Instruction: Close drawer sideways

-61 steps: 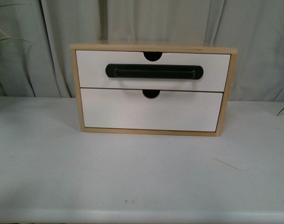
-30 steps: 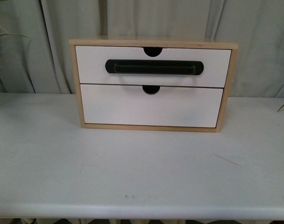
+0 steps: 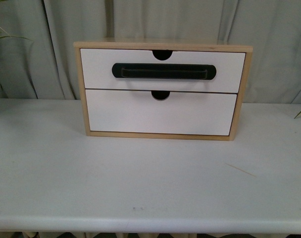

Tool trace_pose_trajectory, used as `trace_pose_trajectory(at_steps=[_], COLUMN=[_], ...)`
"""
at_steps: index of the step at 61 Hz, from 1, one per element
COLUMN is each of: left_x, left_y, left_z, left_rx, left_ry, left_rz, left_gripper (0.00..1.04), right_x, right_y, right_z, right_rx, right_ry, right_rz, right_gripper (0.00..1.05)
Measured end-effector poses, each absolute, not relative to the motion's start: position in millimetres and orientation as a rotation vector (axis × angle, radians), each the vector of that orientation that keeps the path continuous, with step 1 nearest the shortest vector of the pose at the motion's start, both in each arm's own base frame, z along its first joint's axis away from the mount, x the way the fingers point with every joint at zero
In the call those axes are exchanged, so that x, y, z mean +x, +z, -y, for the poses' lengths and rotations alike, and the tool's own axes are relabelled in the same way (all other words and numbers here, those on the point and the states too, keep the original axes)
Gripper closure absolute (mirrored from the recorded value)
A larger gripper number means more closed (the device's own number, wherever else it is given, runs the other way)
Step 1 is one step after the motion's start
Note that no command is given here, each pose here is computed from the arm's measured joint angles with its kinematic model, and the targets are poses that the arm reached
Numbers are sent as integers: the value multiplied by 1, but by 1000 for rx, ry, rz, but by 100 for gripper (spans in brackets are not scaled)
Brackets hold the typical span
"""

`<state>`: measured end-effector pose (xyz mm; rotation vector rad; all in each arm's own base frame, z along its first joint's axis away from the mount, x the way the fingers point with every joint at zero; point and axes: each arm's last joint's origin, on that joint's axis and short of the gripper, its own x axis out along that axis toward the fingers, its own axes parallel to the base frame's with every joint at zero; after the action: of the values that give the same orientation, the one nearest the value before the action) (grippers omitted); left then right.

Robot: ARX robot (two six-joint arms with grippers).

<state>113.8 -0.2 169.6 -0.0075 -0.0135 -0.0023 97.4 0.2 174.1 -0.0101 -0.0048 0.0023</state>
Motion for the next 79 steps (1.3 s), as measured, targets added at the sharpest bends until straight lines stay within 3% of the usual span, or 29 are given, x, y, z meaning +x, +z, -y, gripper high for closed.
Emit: trace_pose_trajectory(at_steps=[38,40,58,63,68,70,79], left_x=[97,97,97,97,97,97,97], left_y=[166,166,166,166,166,166,166], left_z=[0,0,0,0,0,0,0], left_rx=[-7,-7,-7,-7,-7,-6,-6], left_ry=[-2,-2,-2,-2,-2,-2,-2], left_rz=[6,6,6,6,6,6,6], left_gripper=[101,97,43,21,5,5,6], right_x=[98,98,98,98,98,98,98], right_y=[165,165,165,165,165,165,165], right_z=[0,0,0,0,0,0,0], right_rx=[-10,-11,-10,-10,-10,-10,-10], right_ry=[3,3,3,3,3,3,3], right_rz=[0,0,0,0,0,0,0], right_gripper=[103,103,52,29,13,7,9])
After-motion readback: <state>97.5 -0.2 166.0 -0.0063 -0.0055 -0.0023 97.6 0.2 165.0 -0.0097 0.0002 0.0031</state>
